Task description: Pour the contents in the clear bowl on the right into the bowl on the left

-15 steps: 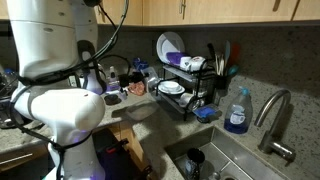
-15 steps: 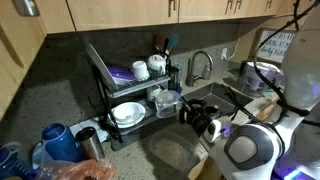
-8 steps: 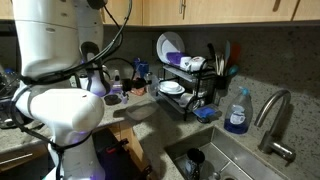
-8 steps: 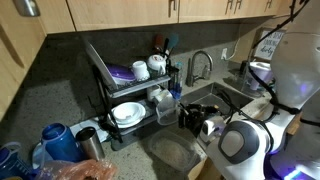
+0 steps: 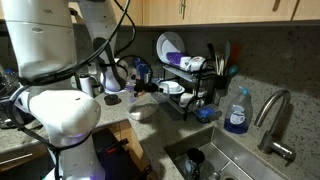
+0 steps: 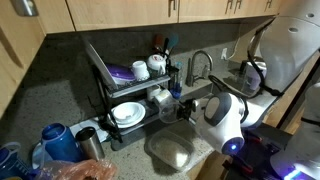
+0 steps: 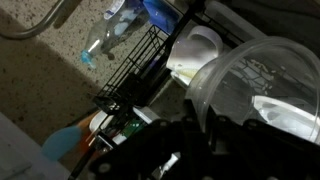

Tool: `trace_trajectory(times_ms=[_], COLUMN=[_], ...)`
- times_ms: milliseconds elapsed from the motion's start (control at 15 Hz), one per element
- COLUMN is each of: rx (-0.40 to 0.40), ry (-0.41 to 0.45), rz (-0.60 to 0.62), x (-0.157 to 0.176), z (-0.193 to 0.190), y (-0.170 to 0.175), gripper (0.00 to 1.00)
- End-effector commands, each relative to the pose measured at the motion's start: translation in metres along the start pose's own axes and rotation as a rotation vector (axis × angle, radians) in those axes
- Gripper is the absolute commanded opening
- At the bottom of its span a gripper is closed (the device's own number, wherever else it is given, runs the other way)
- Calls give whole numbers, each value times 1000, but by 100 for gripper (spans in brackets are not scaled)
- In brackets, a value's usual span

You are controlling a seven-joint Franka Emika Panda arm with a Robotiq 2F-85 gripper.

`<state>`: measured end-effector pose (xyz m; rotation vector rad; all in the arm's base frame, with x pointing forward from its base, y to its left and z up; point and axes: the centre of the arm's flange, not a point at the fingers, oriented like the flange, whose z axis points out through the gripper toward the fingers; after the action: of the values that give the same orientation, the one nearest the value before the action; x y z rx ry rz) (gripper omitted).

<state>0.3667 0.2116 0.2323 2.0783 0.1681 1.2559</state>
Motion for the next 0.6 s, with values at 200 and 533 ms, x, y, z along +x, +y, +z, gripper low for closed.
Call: trace_trajectory(times_ms=[200,533], rx=[84,186], ry=[-148,-287], rz=[138,162], x=[28,34], z=[18,33], y=[56,75], gripper=[3,3])
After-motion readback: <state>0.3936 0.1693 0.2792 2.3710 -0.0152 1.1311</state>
